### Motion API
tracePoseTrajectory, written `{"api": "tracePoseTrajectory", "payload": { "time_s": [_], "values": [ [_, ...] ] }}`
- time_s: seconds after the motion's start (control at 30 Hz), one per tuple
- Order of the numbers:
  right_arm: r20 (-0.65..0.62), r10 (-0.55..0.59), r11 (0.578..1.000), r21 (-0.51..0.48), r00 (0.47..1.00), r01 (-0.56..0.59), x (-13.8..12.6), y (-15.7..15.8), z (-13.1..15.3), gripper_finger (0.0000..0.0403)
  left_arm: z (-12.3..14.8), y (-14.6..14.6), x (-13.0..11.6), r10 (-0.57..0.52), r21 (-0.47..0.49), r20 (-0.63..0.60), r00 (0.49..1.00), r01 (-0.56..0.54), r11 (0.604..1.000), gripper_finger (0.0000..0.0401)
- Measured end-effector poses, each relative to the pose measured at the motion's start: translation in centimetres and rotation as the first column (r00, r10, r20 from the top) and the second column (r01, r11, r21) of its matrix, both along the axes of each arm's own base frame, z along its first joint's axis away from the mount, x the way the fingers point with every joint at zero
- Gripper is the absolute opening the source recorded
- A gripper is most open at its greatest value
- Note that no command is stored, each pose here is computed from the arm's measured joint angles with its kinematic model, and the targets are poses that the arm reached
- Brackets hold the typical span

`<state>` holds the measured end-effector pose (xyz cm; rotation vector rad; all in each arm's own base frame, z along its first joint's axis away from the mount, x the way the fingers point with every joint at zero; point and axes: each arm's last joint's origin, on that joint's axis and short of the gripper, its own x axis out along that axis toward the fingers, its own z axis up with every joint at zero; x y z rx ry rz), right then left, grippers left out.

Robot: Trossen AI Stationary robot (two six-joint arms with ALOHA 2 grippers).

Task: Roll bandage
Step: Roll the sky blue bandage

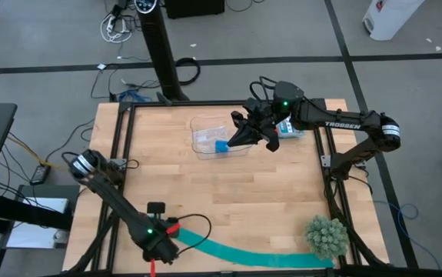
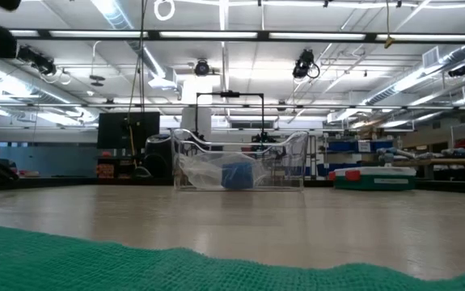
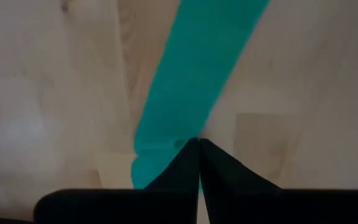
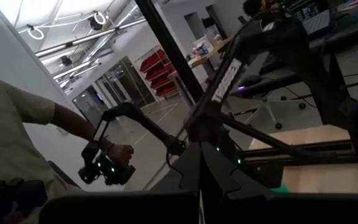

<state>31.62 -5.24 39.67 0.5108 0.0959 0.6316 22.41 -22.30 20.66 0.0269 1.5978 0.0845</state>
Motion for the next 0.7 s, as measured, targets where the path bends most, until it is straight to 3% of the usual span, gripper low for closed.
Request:
{"api": "tracePoseTrajectory", "payload": {
  "time_s": [0.17, 0.3, 0.47, 0.7],
  "values": [
    [0.010, -0.003, 1.000, -0.020, 1.000, 0.003, 0.0, 0.0, -0.1, 0.0000, 2.9, 0.3, -1.2, 0.086, -0.080, 0.074, 0.994, -0.080, 0.994, 0.0019],
    [0.021, -0.009, 0.999, -0.034, 1.000, 0.009, 0.0, -0.2, 0.0, 0.0000, 3.7, 0.0, -2.3, 0.090, -0.147, 0.043, 0.995, -0.083, 0.986, 0.0019],
    [0.033, -0.011, 0.999, -0.045, 0.999, 0.012, 0.0, -0.2, 0.0, 0.0000, 2.2, -0.6, -3.7, 0.127, -0.260, -0.089, 0.988, -0.146, 0.954, 0.0019],
    [0.036, -0.010, 0.999, -0.045, 0.999, 0.011, 0.0, -0.2, 0.0, 0.0000, -0.6, -0.1, -4.3, 0.148, -0.296, -0.178, 0.973, -0.197, 0.935, 0.0019]
  ]
}}
